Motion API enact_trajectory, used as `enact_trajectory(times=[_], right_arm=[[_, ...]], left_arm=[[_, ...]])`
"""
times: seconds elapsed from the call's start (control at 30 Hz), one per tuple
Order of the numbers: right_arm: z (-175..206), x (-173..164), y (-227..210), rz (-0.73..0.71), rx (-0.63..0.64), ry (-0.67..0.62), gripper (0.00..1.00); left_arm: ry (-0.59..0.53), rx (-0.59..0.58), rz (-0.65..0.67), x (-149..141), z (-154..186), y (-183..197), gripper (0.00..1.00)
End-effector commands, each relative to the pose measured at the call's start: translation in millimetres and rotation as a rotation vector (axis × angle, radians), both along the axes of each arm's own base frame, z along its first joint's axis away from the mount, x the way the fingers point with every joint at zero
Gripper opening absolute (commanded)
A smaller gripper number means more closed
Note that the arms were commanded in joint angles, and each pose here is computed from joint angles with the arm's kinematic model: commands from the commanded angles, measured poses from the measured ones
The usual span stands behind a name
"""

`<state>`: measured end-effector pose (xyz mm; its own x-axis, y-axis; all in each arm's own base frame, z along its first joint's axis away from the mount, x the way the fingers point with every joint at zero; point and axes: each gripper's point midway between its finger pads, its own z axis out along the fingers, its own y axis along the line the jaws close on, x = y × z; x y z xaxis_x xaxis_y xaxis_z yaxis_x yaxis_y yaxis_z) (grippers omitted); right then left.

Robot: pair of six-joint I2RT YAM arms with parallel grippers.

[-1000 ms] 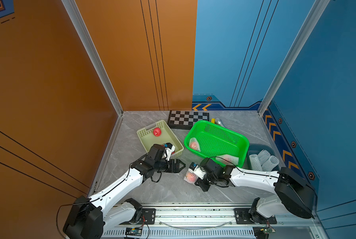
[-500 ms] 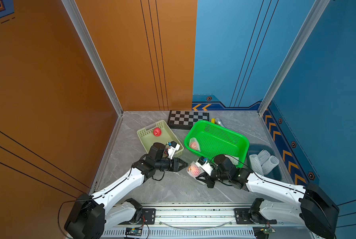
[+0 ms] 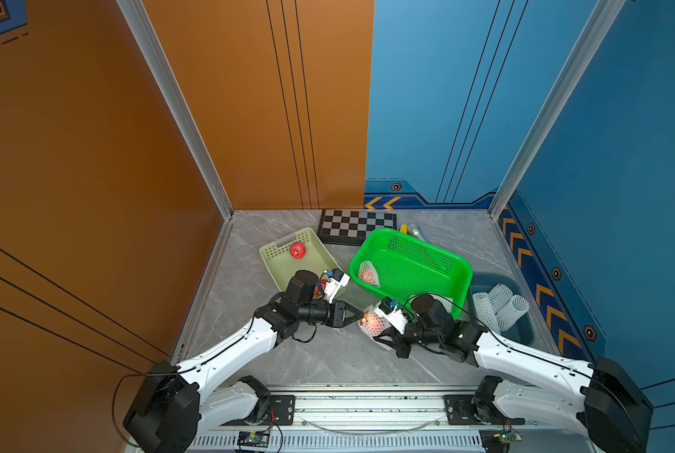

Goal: Remove foam nets from apples
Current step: Pick up the apple from the center of the board.

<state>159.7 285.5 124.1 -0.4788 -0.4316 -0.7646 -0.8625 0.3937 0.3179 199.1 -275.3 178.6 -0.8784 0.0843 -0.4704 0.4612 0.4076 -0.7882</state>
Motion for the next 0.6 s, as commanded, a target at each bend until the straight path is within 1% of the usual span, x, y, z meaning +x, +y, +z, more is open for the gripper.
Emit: enact_trajectory(times=[0.0, 0.17, 0.4, 0.57], right_arm=[[8, 3, 3, 0.01, 0.014, -0.038, 0.0], [6, 4, 2, 0.002, 0.002, -0.041, 0.0], [-1, 6, 3, 0.004, -0.026, -0.031, 0.0], [-2, 9, 1, -0.007, -0.038, -0.038, 0.0]], left_arm=[[-0.056, -0.02, -0.042, -6, 16, -3, 0.25], [-0.082, 0.046, -0.014, -2, 12, 5, 0.25], [-0.116, 0.056, 0.002, -1, 15, 8, 0.25], [-0.158, 0.103, 0.057, 5, 16, 19, 0.26]])
